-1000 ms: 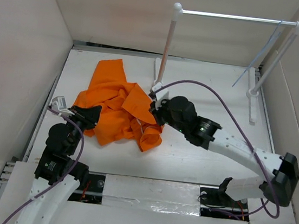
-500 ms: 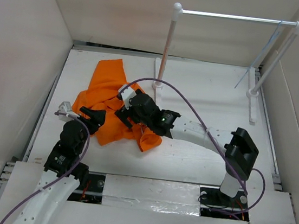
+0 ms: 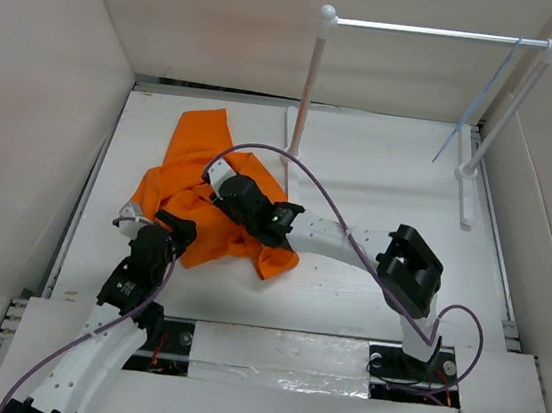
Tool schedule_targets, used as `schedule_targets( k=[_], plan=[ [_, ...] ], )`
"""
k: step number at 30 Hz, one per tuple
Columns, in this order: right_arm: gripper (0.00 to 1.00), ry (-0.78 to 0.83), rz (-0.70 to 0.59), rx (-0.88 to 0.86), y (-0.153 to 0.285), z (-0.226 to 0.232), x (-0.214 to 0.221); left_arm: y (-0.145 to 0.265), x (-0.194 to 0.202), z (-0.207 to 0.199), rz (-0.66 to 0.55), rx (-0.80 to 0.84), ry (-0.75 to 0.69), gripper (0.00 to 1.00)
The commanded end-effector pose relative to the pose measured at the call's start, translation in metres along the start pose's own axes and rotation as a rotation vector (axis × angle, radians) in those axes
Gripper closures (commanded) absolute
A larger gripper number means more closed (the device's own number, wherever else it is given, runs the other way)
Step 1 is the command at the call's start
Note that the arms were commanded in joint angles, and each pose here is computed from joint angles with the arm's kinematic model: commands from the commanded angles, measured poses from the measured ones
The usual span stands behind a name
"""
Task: Place the trousers on the hanger
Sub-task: Flatten out the trousers at the center of the board.
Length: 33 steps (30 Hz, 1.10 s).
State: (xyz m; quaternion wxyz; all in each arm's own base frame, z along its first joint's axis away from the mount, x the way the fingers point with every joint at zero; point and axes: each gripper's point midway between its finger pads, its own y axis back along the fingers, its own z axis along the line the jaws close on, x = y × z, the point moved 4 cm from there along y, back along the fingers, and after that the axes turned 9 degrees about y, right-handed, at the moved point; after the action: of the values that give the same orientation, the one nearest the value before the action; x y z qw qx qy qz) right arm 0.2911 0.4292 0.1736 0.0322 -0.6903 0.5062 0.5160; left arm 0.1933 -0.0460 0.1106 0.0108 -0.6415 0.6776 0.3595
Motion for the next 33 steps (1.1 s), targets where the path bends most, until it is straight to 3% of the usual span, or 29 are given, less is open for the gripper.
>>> schedule_targets(
  k=[1, 4, 5, 7, 8, 10, 11, 12, 13, 15, 17, 20, 22, 26, 33],
  plan=[
    [0.60, -0.074, -0.082, 0.148, 0.003, -0.038, -0.030, -0.007, -0.001, 0.003, -0.027, -0.005, 0.008, 0.35],
    [0.90, -0.104, -0.074, 0.173, 0.011, -0.048, -0.023, -0.011, 0.002, 0.008, -0.024, -0.013, 0.000, 0.36],
    [0.96, -0.124, -0.080, 0.189, 0.014, -0.056, -0.021, -0.013, 0.003, 0.006, -0.027, -0.002, -0.002, 0.41],
    [1.00, -0.147, -0.082, 0.220, 0.034, -0.070, -0.013, -0.018, 0.007, 0.009, -0.014, -0.002, -0.025, 0.54],
    [1.00, -0.160, -0.092, 0.232, 0.043, -0.075, -0.011, -0.019, 0.006, 0.005, -0.019, 0.019, -0.024, 0.71],
    [1.00, -0.219, -0.159, 0.281, 0.080, -0.100, -0.018, -0.020, 0.004, -0.003, -0.013, 0.035, -0.035, 0.86],
    [1.00, -0.221, -0.134, 0.283, 0.086, -0.101, 0.000, -0.020, 0.002, -0.009, -0.017, 0.051, -0.036, 0.97],
    [1.00, -0.237, -0.136, 0.296, 0.097, -0.110, 0.006, -0.019, 0.000, -0.014, -0.020, 0.061, -0.039, 1.00],
    [1.00, -0.274, -0.185, 0.320, 0.125, -0.124, 0.000, -0.017, -0.005, -0.024, -0.029, 0.084, -0.034, 1.00],
    [1.00, -0.306, -0.133, 0.355, 0.142, -0.139, 0.031, -0.013, -0.010, -0.035, -0.033, 0.110, -0.043, 1.00],
    [1.00, -0.370, -0.173, 0.402, 0.174, -0.164, 0.040, -0.004, -0.018, -0.052, -0.040, 0.157, -0.038, 1.00],
    [1.00, -0.480, -0.147, 0.495, 0.191, -0.199, 0.087, 0.009, -0.022, -0.068, -0.027, 0.234, -0.032, 1.00],
    [0.99, -0.566, -0.079, 0.559, 0.193, -0.218, 0.130, 0.016, -0.019, -0.074, 0.013, 0.280, -0.038, 1.00],
    [0.96, -0.694, -0.079, 0.677, 0.201, -0.255, 0.180, 0.025, -0.002, -0.083, 0.128, 0.386, -0.097, 1.00],
    [0.94, -0.816, 0.022, 0.865, 0.207, -0.313, 0.239, 0.021, 0.039, -0.081, 0.368, 0.493, -0.204, 1.00]
  ],
)
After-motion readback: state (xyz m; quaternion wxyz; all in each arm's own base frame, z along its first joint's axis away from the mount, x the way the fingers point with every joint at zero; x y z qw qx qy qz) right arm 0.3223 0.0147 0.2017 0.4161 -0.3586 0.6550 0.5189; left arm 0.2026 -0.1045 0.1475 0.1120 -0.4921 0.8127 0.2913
